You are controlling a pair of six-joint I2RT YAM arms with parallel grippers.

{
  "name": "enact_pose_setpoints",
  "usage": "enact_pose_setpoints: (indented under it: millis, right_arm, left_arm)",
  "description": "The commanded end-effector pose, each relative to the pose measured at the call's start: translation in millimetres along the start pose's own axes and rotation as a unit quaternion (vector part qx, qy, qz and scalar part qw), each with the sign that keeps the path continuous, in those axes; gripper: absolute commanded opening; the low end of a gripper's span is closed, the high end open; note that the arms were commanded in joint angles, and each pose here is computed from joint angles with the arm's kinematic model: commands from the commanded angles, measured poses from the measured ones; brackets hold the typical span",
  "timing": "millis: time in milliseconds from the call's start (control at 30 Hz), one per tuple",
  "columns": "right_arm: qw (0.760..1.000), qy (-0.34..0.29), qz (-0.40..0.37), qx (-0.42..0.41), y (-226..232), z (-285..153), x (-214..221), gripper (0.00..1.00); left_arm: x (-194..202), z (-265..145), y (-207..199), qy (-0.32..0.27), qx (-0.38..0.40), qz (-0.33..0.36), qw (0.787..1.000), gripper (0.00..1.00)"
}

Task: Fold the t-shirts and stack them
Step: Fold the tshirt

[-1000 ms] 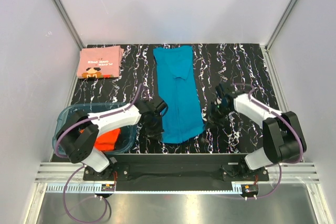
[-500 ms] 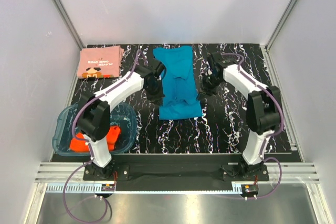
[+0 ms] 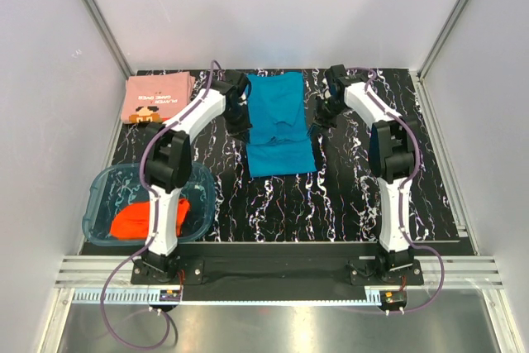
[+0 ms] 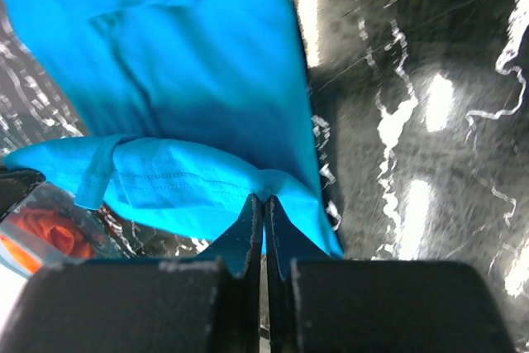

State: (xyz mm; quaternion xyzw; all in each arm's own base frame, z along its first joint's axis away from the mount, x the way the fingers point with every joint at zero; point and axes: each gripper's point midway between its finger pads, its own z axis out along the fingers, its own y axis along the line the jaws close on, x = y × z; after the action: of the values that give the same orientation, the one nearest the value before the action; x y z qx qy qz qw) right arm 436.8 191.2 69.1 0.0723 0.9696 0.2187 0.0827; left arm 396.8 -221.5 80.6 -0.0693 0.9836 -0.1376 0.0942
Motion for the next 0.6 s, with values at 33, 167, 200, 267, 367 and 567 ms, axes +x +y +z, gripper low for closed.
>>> enact_pose_setpoints:
  millis: [33,167,200,267,367,567]
  right_arm:
    - [1.000,-0.002,-0.009,-0.017,5,0,-10,0.00]
    - [1.000,0.001,-0.005,-0.018,3,6,-12,0.00]
    - [1.000,0.000,-0.006,-0.019,2,7,-13,0.00]
    - [1.000,0.000,-0.006,-0.021,3,10,-16,0.00]
    - [1.000,-0.004,-0.008,-0.027,6,9,-22,0.00]
    - [0.999,-0.016,0.001,-0.041,8,5,-34,0.00]
  left_arm:
    - [-16,-2,-14,-0.005,0.036,0.017,0.999,0.02]
    - [-21,6,-14,-0.005,0.037,0.017,0.999,0.03]
    - [-24,5,-15,-0.008,0.040,0.018,0.999,0.04]
    - [-28,6,-14,-0.010,0.039,0.015,0.999,0.04]
    - [-33,6,-13,-0.016,0.042,0.011,0.999,0.04]
    - [-43,1,-14,-0.030,0.047,0.004,0.998,0.04]
